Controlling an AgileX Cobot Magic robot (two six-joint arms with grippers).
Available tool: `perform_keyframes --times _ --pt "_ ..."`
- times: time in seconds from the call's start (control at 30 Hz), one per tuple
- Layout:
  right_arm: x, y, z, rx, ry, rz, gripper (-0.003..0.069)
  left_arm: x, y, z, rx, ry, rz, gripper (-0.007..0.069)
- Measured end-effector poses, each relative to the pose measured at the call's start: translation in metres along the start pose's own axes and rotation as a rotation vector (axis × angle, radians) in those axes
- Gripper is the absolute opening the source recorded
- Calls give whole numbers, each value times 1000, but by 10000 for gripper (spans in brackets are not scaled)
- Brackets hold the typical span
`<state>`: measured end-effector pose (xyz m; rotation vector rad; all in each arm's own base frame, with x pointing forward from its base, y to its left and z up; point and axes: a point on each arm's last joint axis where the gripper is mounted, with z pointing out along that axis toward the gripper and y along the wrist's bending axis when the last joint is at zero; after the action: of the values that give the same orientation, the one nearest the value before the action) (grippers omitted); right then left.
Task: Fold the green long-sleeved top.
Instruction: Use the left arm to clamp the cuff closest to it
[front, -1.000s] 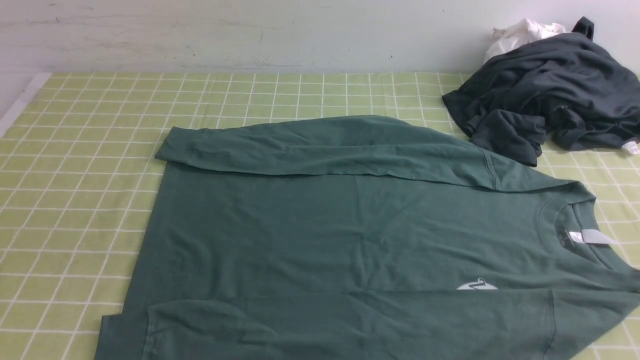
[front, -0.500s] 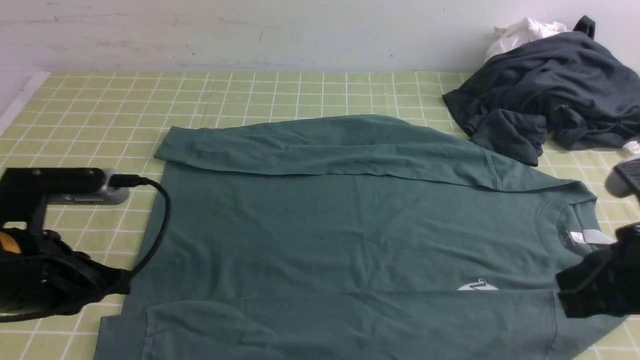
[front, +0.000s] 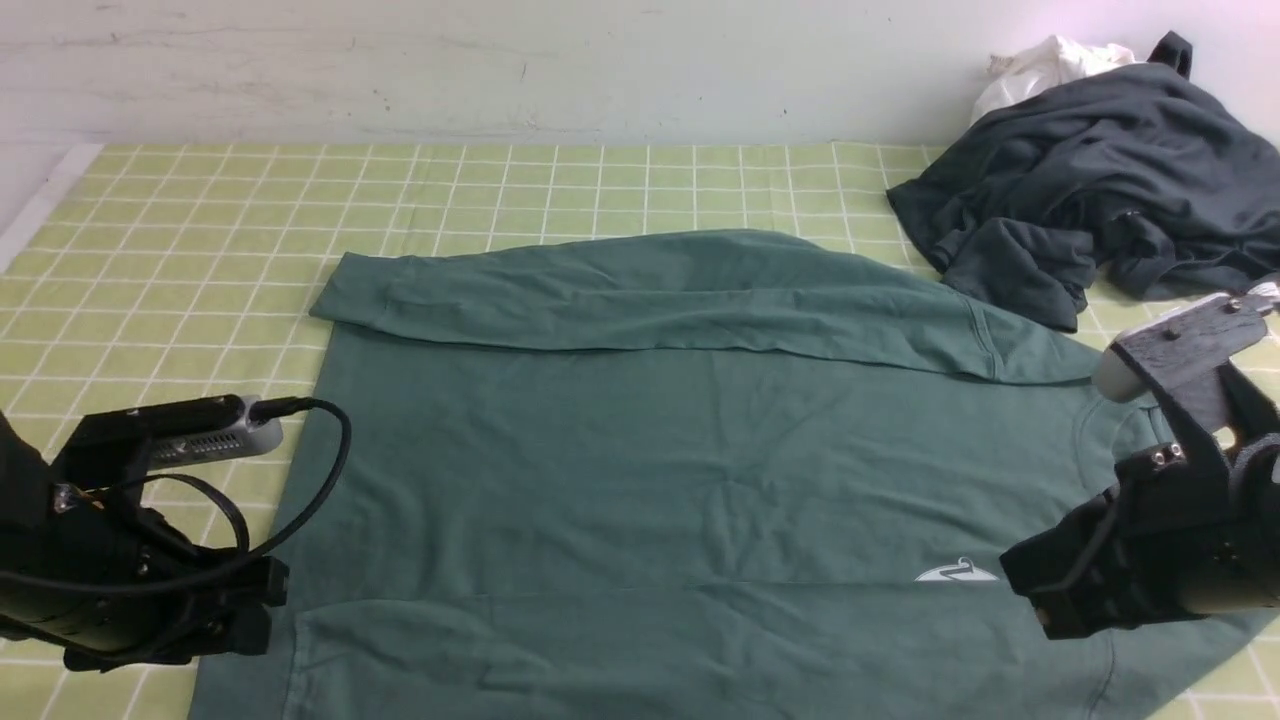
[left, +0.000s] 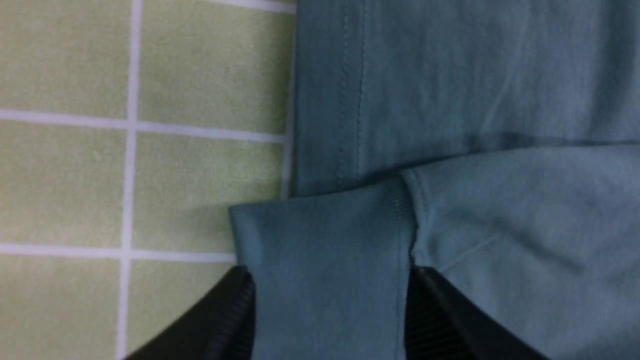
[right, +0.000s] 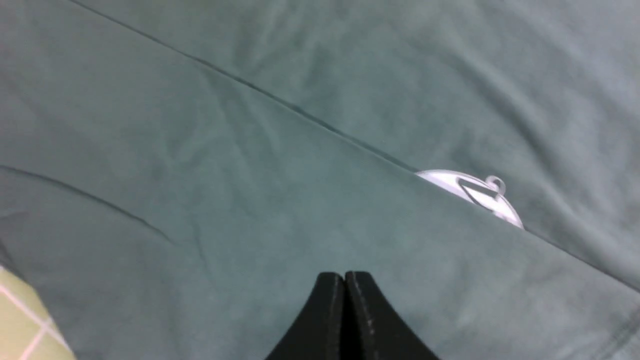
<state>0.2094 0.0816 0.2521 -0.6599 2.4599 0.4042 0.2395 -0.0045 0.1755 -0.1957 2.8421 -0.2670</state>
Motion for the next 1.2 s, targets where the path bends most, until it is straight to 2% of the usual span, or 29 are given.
perform_keyframes --times 0.27,0.4,0.47,0.63,0.67,0.7,0.87,1.1,1.2 --pt "-2 3 0 -35 -24 -19 -16 -5 6 26 -23 28 -52 429" --pt "-2 3 0 -36 -25 -23 -16 -7 6 28 -23 34 -53 405" --pt "-2 3 0 -37 -25 -23 -16 -9 6 29 -25 35 -47 352" --pt "-2 4 0 -39 -27 -20 -16 -14 3 25 -14 55 -30 139" --pt "-2 4 0 -39 -27 -20 -16 -17 2 20 -6 51 -15 67" --pt "-2 4 0 -39 -27 -20 -16 -19 0 16 -2 43 -5 51" --pt "-2 4 0 -46 -22 -25 -16 -27 -8 -11 22 -24 37 41" --pt "-2 4 0 -46 -21 -27 -14 -45 -39 -63 68 -201 230 41" --pt "-2 4 0 -47 -20 -27 -13 -45 -38 -60 66 -141 228 41"
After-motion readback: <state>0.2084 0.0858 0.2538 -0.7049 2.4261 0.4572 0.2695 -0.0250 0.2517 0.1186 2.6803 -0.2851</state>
